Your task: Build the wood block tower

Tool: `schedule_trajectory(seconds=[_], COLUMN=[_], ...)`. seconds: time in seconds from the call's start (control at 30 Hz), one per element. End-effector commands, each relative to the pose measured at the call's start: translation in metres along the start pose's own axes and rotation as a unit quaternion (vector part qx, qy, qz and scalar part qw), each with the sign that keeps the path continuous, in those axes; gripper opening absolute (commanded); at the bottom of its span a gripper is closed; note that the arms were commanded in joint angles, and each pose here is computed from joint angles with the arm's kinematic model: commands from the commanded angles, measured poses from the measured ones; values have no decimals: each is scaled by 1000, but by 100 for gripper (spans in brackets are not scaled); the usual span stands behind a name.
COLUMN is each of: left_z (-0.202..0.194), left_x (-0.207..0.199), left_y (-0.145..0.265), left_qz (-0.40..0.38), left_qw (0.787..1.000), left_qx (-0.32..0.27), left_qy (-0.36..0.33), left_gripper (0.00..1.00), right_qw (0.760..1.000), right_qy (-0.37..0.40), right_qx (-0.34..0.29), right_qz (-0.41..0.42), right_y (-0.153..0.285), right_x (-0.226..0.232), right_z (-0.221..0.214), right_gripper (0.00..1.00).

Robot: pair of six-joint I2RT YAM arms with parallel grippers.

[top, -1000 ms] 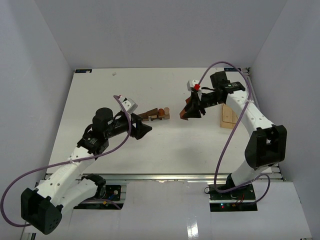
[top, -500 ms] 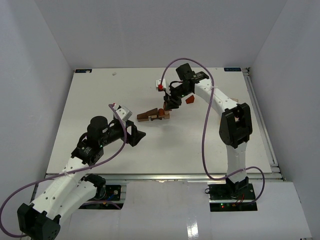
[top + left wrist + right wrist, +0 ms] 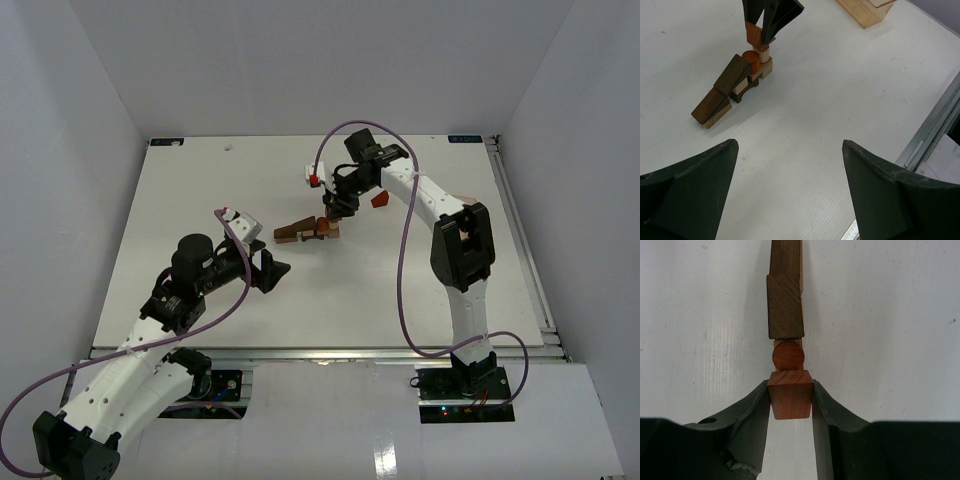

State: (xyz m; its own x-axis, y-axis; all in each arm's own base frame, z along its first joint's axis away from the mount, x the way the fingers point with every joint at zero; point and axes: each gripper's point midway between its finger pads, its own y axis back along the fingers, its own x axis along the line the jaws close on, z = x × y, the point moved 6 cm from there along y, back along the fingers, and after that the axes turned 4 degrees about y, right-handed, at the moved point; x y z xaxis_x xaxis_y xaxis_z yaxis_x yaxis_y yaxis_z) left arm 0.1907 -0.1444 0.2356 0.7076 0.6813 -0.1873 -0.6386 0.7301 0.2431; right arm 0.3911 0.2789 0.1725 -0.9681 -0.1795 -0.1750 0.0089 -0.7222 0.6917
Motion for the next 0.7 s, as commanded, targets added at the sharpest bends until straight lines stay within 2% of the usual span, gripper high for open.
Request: schedule_trajectory(seconds=[0.0,0.67], left_z=[1,0], left_x=[1,2], left_y=[2,2], left_qz=[5,7], left_qw=[1000,1000], left_qx=[-3,-2], left_qy=[-2,-4], left_gripper=[96,96], right_qw=[1000,1000], right_qy=[19,17], right_qx=[-6,-9], right_qz=[-5,-1], right_y=[-2,-10], right_x=[-7,-7], right_z=[8,12], right_gripper=[10,15])
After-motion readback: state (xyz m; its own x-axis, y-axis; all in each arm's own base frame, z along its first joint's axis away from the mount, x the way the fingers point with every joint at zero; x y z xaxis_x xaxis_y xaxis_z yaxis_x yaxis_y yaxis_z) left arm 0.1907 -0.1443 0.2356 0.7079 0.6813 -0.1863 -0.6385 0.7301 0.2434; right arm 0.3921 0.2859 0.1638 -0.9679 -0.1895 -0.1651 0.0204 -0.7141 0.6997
